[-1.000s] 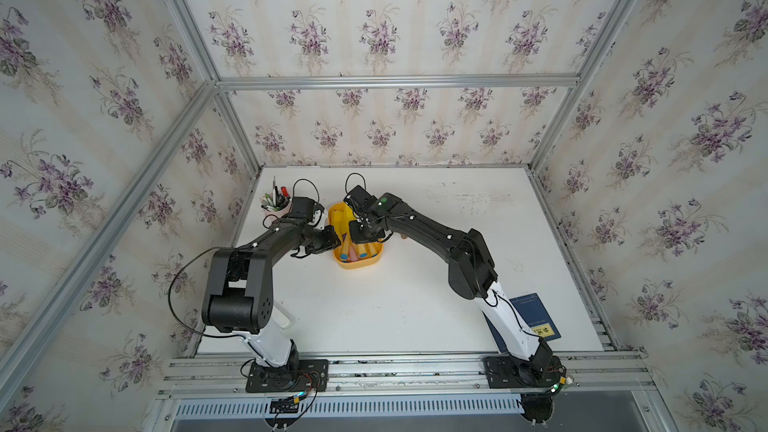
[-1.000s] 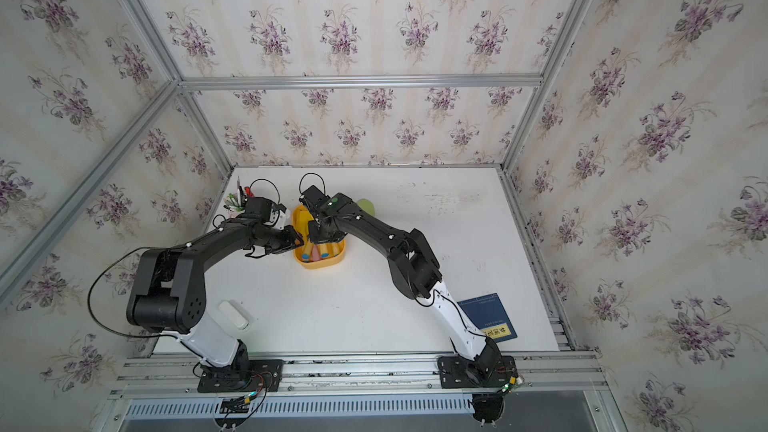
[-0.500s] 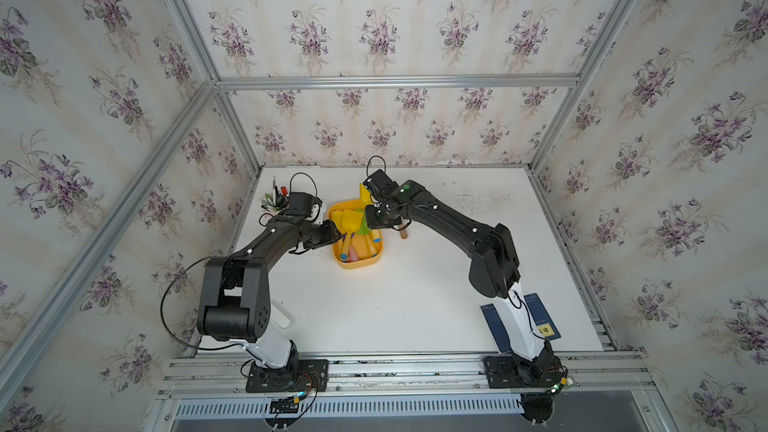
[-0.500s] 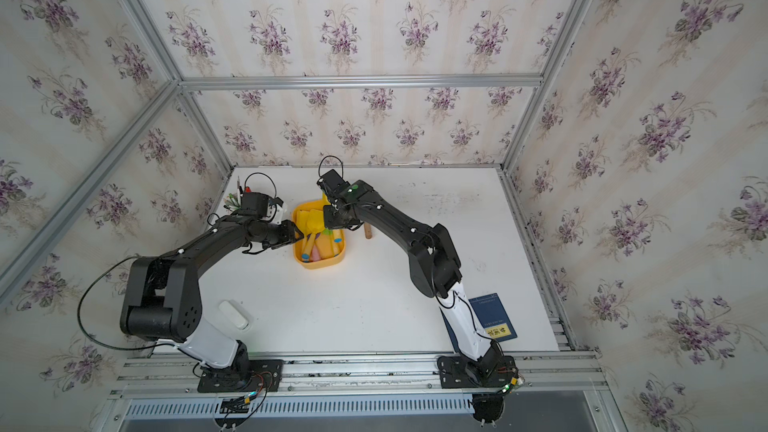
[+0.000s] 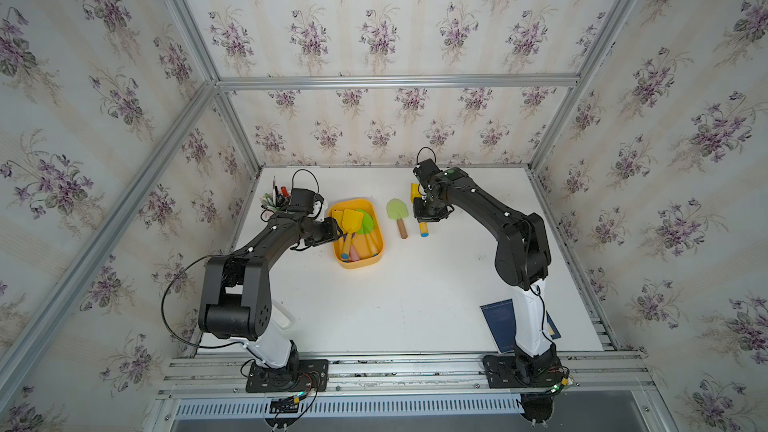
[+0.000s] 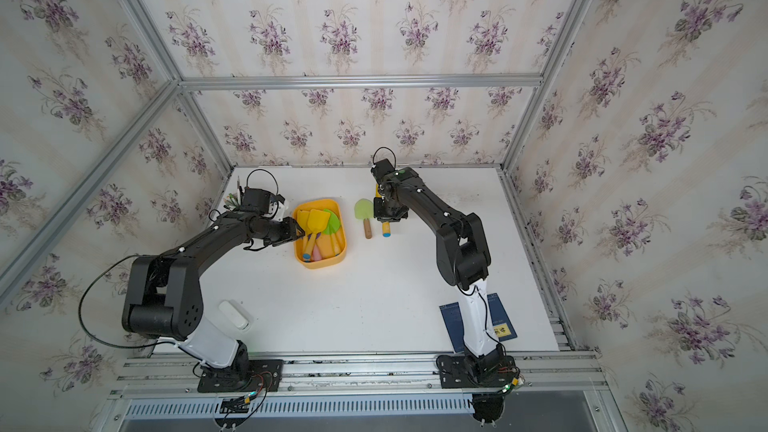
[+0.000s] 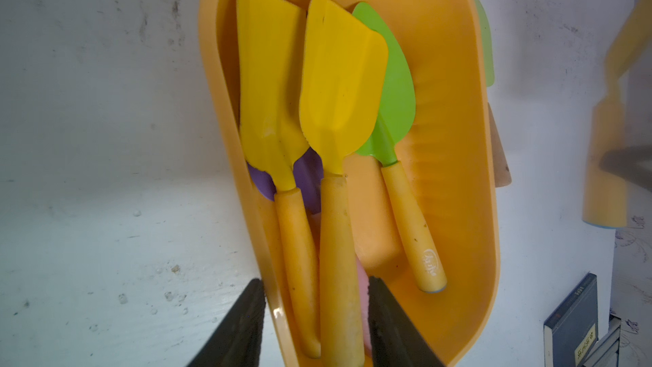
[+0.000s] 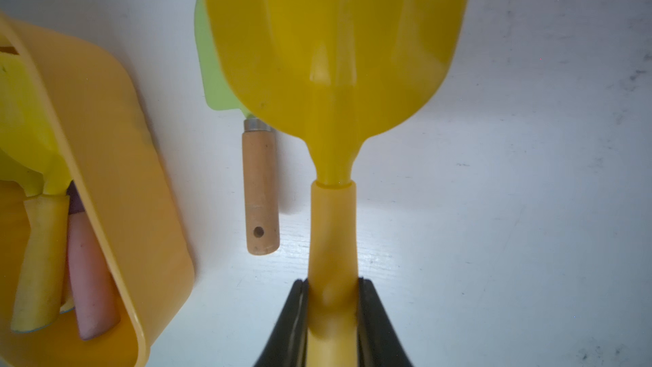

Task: Take the shovel out of the storage box
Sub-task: Pick up the shovel from the storage box, then place the shovel at the center of the board, then pick up the shovel from the storage box.

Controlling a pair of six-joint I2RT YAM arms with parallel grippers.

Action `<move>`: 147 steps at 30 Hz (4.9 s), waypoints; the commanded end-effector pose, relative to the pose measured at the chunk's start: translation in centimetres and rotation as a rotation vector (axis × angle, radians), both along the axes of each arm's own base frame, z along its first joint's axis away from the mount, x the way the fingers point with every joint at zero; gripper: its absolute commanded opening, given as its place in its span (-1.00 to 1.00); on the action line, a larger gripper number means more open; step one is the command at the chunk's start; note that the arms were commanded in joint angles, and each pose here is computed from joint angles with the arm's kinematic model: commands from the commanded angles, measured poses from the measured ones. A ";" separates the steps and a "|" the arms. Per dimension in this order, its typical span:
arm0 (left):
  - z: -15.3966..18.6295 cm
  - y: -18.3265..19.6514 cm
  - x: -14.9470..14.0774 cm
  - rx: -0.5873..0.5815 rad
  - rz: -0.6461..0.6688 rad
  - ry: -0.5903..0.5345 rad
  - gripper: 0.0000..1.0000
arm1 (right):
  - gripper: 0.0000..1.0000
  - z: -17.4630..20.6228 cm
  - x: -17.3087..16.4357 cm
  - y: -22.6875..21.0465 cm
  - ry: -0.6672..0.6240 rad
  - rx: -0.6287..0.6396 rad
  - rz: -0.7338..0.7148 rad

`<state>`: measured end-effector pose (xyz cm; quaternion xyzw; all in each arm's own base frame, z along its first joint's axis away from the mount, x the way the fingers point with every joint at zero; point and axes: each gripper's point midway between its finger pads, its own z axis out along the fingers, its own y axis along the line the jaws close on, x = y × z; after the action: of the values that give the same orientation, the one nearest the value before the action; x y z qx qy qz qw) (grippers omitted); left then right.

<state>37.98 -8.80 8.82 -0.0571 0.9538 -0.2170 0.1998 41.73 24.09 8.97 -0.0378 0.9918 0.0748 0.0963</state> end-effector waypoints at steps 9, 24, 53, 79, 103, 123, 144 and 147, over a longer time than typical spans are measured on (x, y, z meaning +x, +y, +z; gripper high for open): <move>-1.0 0.3 -0.2 0.029 -0.014 0.029 -0.05 | -0.95 -4.4 0.8 -1.0 0.125 -0.032 0.007; -0.6 0.7 -0.3 0.057 -0.008 0.019 -0.06 | -0.86 -6.4 -0.1 -0.6 0.179 -0.022 0.015; -0.8 0.5 0.0 0.045 -0.021 0.026 -0.06 | -0.40 -4.8 0.4 -0.3 0.131 -0.017 -0.002; -0.6 0.8 -0.7 0.047 0.007 0.011 -0.21 | -0.34 7.9 -4.3 11.2 -0.137 0.242 0.137; -2.3 1.3 -0.5 0.038 0.041 0.013 -0.47 | -0.09 -1.6 -6.7 25.0 0.064 0.435 0.226; -2.3 1.5 -0.1 0.038 0.041 0.014 -0.46 | -0.29 -5.3 -6.6 24.4 0.106 0.372 0.211; 0.2 1.3 -0.1 0.022 0.044 -0.038 -0.31 | -0.77 -0.7 -5.6 23.7 0.009 0.427 0.222; 1.3 1.2 -0.2 0.009 0.047 -0.059 -0.20 | -0.81 0.4 -5.0 23.2 -0.022 0.435 0.222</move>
<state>37.93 -7.36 9.25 -0.0708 0.9499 -0.1999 0.2295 35.65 47.36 8.35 -0.1216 0.9456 0.2923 0.0754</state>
